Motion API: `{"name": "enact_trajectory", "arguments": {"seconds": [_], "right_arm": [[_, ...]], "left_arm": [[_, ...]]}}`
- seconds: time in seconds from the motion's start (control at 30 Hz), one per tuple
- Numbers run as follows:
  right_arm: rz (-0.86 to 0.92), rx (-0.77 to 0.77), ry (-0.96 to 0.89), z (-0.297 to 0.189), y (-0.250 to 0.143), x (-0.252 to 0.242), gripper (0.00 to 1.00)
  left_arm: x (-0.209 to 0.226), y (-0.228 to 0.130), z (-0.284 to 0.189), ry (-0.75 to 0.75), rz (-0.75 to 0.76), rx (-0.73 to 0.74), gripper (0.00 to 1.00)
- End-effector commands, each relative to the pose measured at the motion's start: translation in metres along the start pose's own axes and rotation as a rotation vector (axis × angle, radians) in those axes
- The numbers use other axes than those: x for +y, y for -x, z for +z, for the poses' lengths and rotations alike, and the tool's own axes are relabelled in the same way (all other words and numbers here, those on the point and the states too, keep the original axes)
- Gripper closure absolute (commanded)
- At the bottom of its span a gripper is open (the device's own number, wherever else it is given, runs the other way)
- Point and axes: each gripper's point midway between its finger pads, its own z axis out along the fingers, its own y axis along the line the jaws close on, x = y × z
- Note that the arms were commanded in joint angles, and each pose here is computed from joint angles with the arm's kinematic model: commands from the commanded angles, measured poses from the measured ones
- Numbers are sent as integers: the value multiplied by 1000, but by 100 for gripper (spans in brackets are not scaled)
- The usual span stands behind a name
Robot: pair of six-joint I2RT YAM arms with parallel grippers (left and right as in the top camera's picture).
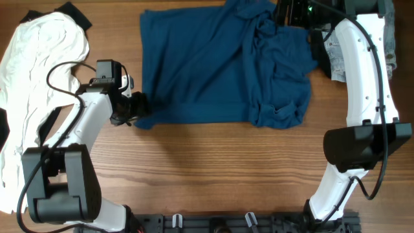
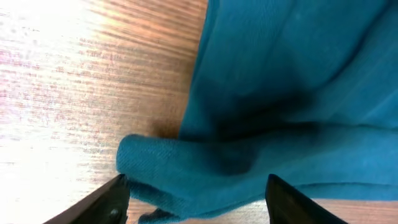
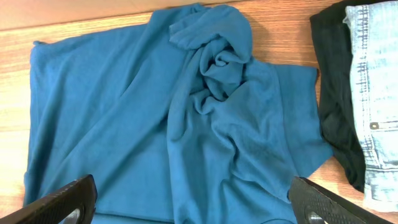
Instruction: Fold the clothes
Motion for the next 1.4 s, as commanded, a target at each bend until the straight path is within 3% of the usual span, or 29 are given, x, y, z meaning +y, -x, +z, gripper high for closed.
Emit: {"name": "enact_trajectory", "arguments": {"seconds": [0.0, 0.23, 0.27, 0.33, 0.43, 0.57, 0.73, 0.83, 1.0, 1.03, 1.1, 1.17, 1.27, 1.37], "right_arm": [[-18, 42, 20, 6, -9, 3, 1], [-5, 143, 7, 4, -34, 0, 3], [-4, 150, 7, 4, -35, 0, 3], [-3, 150, 7, 4, -35, 0, 3], [-3, 149, 7, 4, -35, 0, 3], [-3, 149, 7, 4, -35, 0, 3], [-3, 148, 7, 4, -35, 0, 3], [-5, 146, 7, 4, -34, 0, 2], [-6, 139, 8, 4, -33, 0, 3], [-6, 138, 8, 4, -32, 0, 2], [-5, 139, 8, 4, -33, 0, 3], [-5, 139, 8, 4, -33, 0, 3], [-2, 153, 6, 4, -36, -1, 3], [8, 200, -2, 2, -48, -2, 5]], "left_arm": [[-4, 1, -5, -19, 29, -15, 44], [2, 8, -2, 21, 32, -45, 50], [9, 14, -2, 62, 35, -72, 44], [8, 33, -5, 75, 134, -142, 23], [-4, 54, -11, 41, 270, -224, 16], [-28, 56, -11, -73, 456, -246, 15], [-34, 28, 7, -158, 534, -124, 20], [-26, 8, 21, -157, 531, -25, 28], [-31, -5, 11, -195, 520, 14, 40], [-30, -8, 8, -195, 518, 21, 49], [-30, -11, 3, -194, 515, 29, 81], [-31, -12, -2, -194, 505, 27, 96], [-27, -8, -14, -150, 448, 2, 96], [-11, 11, -40, -2, 346, -64, 96]]}}
